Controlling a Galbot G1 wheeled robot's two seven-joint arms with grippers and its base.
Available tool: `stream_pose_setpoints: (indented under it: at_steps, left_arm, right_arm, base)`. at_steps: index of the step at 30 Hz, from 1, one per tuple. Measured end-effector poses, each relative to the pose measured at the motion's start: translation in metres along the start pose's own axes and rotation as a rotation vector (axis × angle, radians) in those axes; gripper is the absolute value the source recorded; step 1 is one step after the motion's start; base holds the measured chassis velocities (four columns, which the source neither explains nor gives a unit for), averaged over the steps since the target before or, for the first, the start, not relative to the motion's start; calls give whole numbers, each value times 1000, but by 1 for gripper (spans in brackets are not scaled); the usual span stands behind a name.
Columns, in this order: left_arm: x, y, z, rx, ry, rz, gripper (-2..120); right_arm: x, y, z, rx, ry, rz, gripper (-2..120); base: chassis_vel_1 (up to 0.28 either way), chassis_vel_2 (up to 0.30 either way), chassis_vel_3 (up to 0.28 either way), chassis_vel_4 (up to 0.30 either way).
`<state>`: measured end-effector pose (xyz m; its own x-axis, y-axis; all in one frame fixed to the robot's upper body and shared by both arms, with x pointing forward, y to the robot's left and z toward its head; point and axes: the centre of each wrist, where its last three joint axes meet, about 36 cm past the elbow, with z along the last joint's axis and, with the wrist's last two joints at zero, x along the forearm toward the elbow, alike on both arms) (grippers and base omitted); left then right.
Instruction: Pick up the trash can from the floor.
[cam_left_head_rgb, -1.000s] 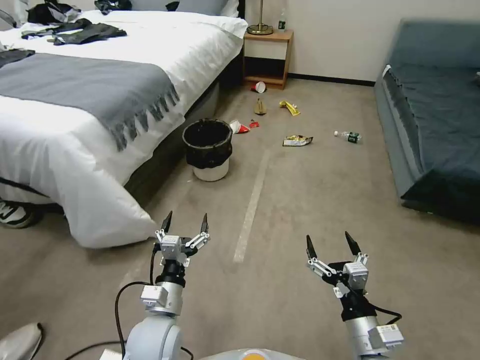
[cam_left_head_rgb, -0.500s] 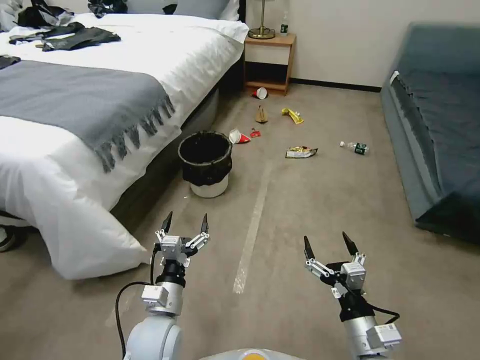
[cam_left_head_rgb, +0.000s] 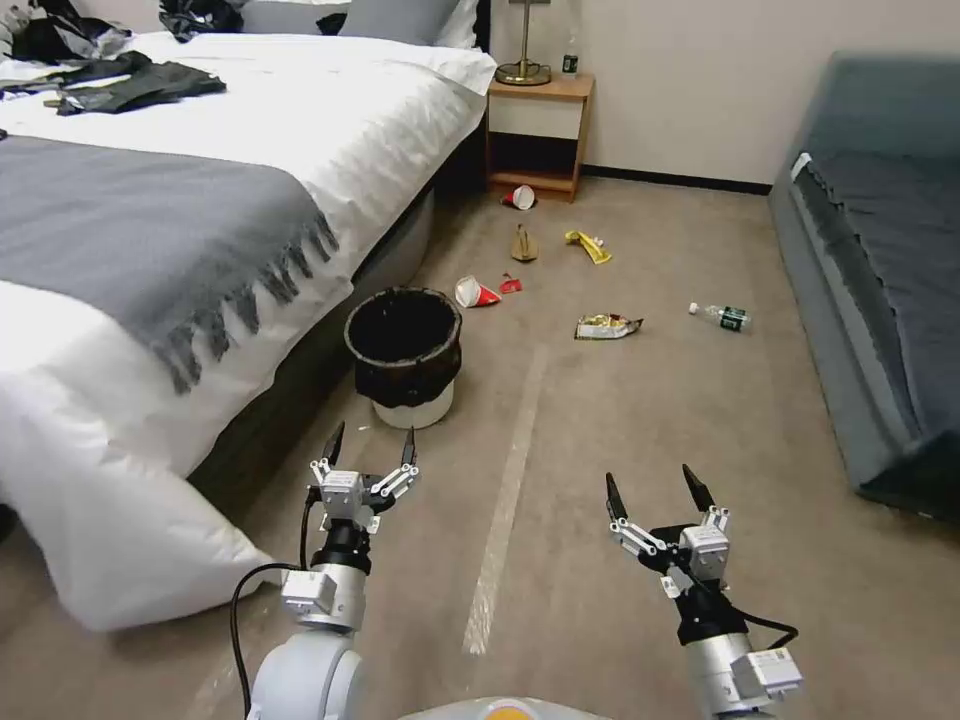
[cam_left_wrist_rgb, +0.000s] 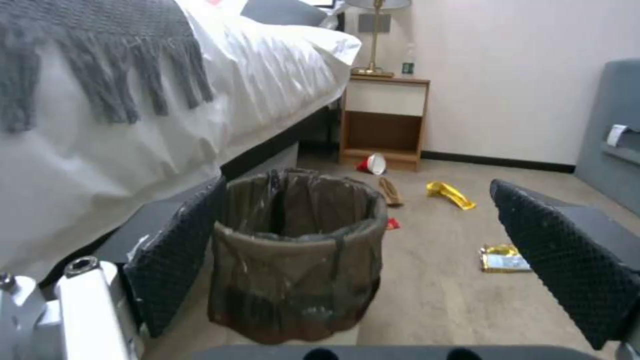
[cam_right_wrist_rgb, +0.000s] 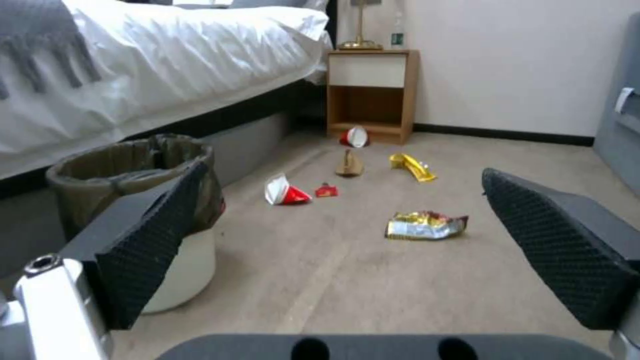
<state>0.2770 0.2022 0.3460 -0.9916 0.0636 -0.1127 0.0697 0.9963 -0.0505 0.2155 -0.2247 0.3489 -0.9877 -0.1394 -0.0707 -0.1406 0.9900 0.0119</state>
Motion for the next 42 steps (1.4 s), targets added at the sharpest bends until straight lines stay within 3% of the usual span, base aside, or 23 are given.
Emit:
stream_pose_setpoints:
  at_steps: [32,42]
  left_arm:
    - [0,-1,-3,14,-3,-22,100]
    - [1,-12,-12,12,56,-130,100]
  right_arm:
    - [2,1,1,-2,-20,-27,100]
    - [-1,1,5,11,-54,-42,100]
  base:
    - [-175,174,169,-173]
    - [-94,80,85,-88]
